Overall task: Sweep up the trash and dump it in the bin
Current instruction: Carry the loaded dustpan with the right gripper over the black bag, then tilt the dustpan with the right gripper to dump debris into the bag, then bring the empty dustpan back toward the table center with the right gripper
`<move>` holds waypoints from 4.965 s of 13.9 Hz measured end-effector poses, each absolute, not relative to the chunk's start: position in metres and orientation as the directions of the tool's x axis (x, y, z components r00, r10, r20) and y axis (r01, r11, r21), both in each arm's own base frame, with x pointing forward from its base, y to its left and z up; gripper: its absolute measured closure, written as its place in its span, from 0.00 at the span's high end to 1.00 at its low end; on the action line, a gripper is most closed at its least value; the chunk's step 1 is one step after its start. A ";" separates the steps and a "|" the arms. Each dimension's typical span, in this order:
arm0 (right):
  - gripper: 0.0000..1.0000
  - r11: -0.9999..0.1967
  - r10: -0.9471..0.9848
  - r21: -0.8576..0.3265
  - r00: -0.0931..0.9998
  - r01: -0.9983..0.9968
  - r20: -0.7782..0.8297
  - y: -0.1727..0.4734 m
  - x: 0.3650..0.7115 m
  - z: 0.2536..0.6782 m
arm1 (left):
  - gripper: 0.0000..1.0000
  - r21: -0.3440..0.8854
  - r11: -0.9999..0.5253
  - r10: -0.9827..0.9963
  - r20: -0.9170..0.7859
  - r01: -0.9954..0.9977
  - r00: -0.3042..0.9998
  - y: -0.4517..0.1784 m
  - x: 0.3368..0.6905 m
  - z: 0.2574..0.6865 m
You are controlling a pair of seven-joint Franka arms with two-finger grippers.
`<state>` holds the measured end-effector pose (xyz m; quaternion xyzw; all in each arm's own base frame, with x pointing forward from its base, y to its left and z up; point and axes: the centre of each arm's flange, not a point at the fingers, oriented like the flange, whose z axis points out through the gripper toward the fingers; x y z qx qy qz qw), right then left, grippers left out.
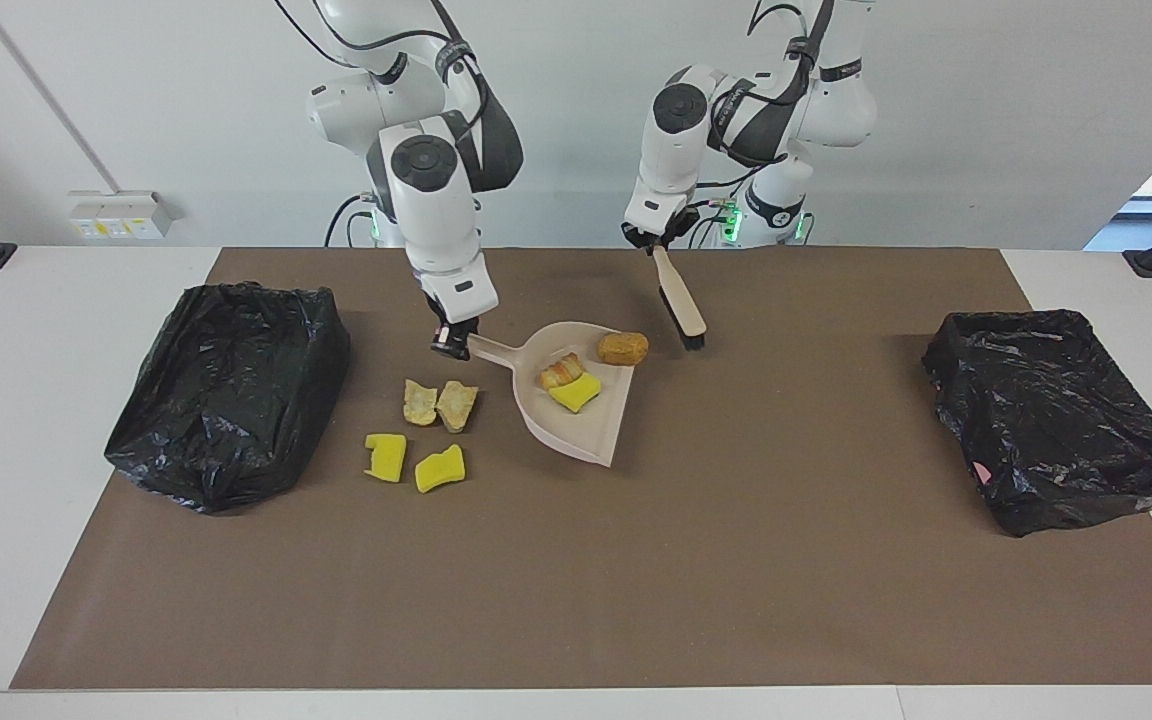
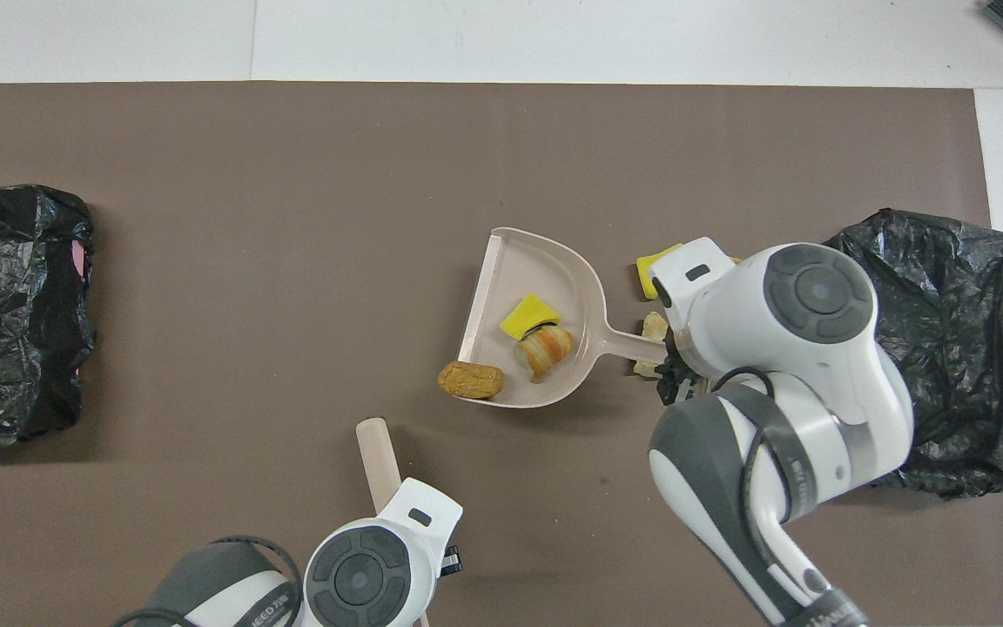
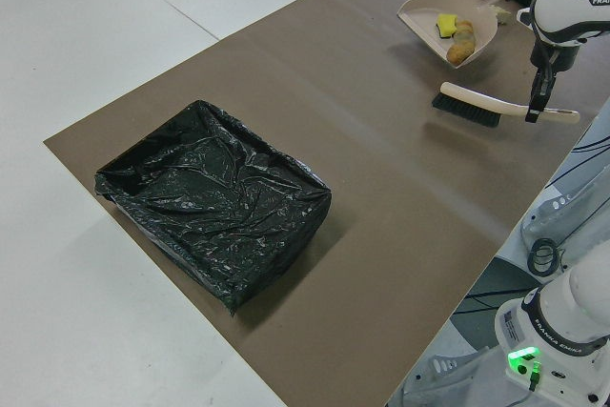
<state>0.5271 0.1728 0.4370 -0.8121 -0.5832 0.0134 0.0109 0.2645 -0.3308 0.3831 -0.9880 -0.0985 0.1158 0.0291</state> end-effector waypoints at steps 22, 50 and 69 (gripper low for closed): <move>0.33 -0.399 0.911 -0.059 0.388 0.915 -0.140 -0.310 0.496 0.562 | 0.26 0.037 -0.999 0.005 -0.213 0.013 0.977 -0.404 0.179 0.342; 0.33 -0.176 0.756 0.105 0.203 0.979 -0.622 -0.250 0.531 0.635 | 1.00 0.017 -0.981 -0.191 0.033 -0.191 0.981 -0.109 0.515 0.649; 0.33 -0.875 0.435 0.148 0.884 0.460 -0.172 0.078 0.534 0.591 | 1.00 0.015 -0.987 -0.157 0.025 -0.157 0.987 -0.041 0.533 0.698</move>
